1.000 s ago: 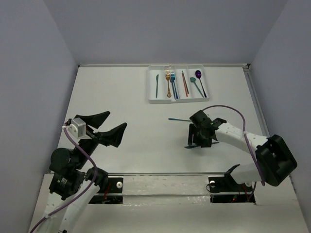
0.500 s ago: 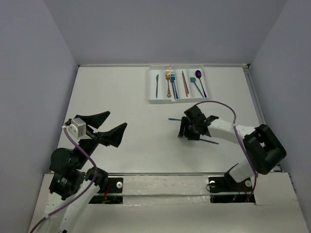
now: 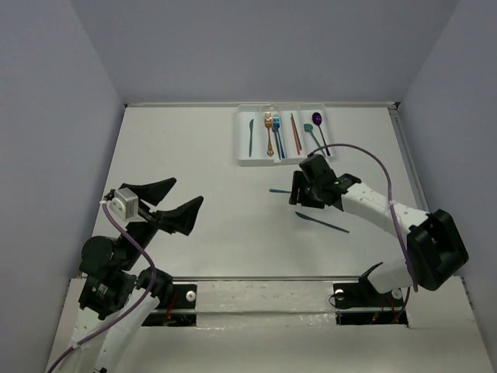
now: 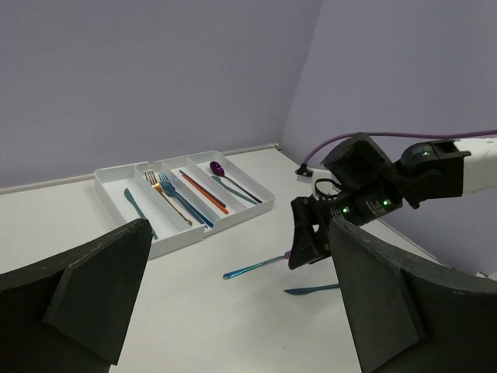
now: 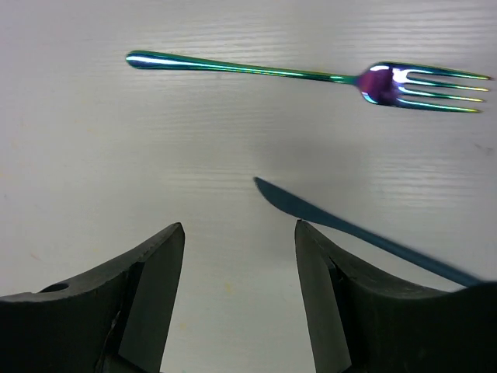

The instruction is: Sort the eating utensils into containers

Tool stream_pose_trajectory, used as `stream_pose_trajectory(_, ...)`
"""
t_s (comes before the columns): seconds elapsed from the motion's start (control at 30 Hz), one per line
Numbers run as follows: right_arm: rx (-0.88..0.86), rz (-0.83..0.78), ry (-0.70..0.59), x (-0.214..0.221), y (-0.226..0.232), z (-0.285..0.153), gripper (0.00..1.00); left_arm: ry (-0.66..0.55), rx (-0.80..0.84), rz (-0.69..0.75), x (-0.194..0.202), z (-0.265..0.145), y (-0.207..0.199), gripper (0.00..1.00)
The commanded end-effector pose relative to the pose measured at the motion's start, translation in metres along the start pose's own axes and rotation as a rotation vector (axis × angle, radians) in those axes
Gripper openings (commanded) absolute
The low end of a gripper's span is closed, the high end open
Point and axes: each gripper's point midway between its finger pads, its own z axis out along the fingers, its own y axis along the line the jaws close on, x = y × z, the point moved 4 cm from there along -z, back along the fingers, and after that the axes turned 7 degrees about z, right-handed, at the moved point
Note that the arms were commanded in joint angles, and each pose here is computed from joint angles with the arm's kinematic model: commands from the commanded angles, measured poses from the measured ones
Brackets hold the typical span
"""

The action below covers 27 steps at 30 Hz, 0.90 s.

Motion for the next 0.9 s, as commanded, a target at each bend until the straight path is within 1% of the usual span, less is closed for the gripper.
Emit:
stream_pose_trajectory(0.0,0.131,-0.075,0.125,0.009,-0.055,-0.03,0.65,-0.068,0.031,0.013,-0.021,-0.001,-0.007,0.99)
stream_pose_trajectory(0.1,0.133,-0.126,0.225,0.017,-0.061,-0.038,0.64,-0.066,0.033,0.013,-0.021,-0.001,-0.007,0.99)
stream_pose_trajectory(0.13,0.153,-0.142,0.233,0.012,-0.06,-0.038,0.64,-0.068,0.034,0.015,-0.021,-0.001,-0.007,0.99)
stream_pose_trajectory(0.17,0.183,-0.126,0.273,0.012,-0.068,-0.041,0.64,-0.065,0.03,0.012,-0.02,0.0,-0.006,0.99)
stream_pose_trajectory(0.2,0.168,-0.129,0.296,0.012,-0.066,-0.041,0.62,-0.065,0.03,0.012,-0.02,0.0,-0.006,0.99)
stream_pose_trajectory(0.27,0.15,-0.175,0.306,0.003,-0.059,-0.039,0.62,-0.063,0.028,0.012,-0.02,0.0,-0.006,0.99)
stream_pose_trajectory(0.3,0.165,-0.176,0.311,-0.001,-0.061,-0.038,0.63,-0.063,0.03,0.012,-0.02,0.0,-0.006,0.99)
stream_pose_trajectory(0.33,0.219,-0.209,0.35,-0.002,-0.066,-0.037,0.64,-0.065,0.029,0.012,-0.021,0.0,-0.006,0.99)
stream_pose_trajectory(0.4,0.27,-0.251,0.387,-0.005,-0.077,-0.032,0.66,-0.065,0.029,0.014,-0.021,-0.001,-0.006,0.99)
stream_pose_trajectory(0.43,0.258,-0.254,0.411,-0.007,-0.076,-0.029,0.67,-0.067,0.036,0.011,-0.021,-0.001,-0.008,0.99)
stream_pose_trajectory(0.5,0.205,-0.298,0.417,-0.009,-0.072,-0.026,0.67,-0.072,0.033,0.012,-0.022,-0.002,-0.008,0.99)
stream_pose_trajectory(0.63,0.225,-0.368,0.46,-0.006,-0.082,-0.011,0.67,-0.076,0.032,0.014,-0.023,-0.003,-0.008,0.99)
stream_pose_trajectory(0.67,0.233,-0.369,0.495,-0.001,-0.085,-0.006,0.67,-0.079,0.032,0.014,-0.024,-0.004,-0.008,0.99)
stream_pose_trajectory(0.77,0.178,-0.38,0.523,0.003,-0.079,0.002,0.66,-0.08,0.026,0.014,-0.024,-0.004,-0.007,0.99)
stream_pose_trajectory(0.87,0.169,-0.395,0.547,0.008,-0.082,0.008,0.65,-0.077,0.027,0.015,-0.023,-0.003,-0.007,0.99)
